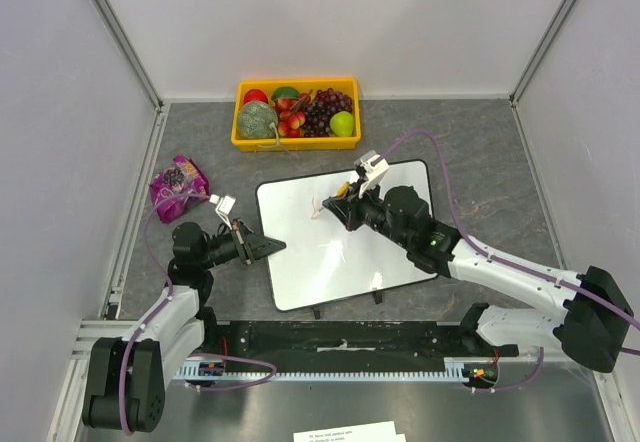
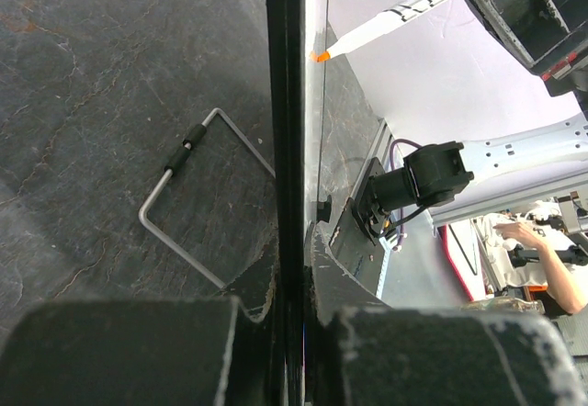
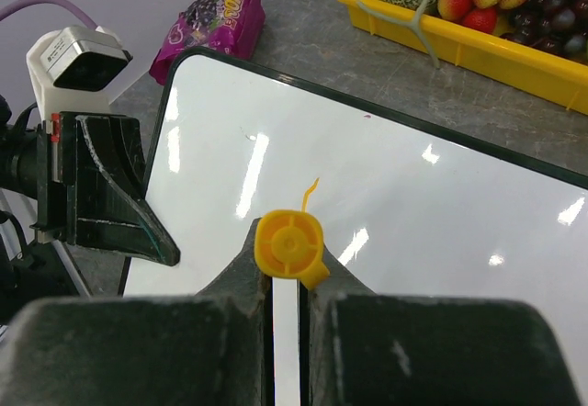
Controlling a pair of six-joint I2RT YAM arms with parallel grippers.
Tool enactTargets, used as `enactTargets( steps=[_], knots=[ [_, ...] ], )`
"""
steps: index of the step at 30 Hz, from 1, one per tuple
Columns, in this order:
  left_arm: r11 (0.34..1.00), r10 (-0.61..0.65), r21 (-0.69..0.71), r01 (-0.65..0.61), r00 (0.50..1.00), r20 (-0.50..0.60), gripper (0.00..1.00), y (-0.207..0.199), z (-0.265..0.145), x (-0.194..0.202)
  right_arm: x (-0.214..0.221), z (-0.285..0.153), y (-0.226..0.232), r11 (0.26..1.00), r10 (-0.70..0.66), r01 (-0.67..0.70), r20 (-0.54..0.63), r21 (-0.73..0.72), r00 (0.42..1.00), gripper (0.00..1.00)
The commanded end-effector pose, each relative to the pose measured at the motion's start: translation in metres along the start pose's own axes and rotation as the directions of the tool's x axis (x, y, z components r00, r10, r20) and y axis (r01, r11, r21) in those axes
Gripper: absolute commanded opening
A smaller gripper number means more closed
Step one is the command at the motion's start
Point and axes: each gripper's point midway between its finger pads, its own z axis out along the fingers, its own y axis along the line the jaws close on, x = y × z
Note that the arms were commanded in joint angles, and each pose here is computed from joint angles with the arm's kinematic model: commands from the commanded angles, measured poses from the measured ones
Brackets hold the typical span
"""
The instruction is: Write a sentence on the whiteboard
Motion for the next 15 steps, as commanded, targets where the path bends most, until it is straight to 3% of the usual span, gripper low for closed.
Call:
enactTargets(
  steps=[1,15],
  knots=[
    [0.996,0.092,-0.008,-0.092,0.996,-0.007,0.02,0.009,-0.001,0.007,0.007,0.002,0.003,1.000,0.013,-0.014,-0.011,-0.010,1.000,0.00],
    [0.995,0.095,-0.010,-0.095,0.995,-0.004,0.02,0.009,-0.002,0.007,-0.031,0.002,0.018,0.996,0.072,-0.067,0.091,-0.057,0.993,0.00]
  ],
)
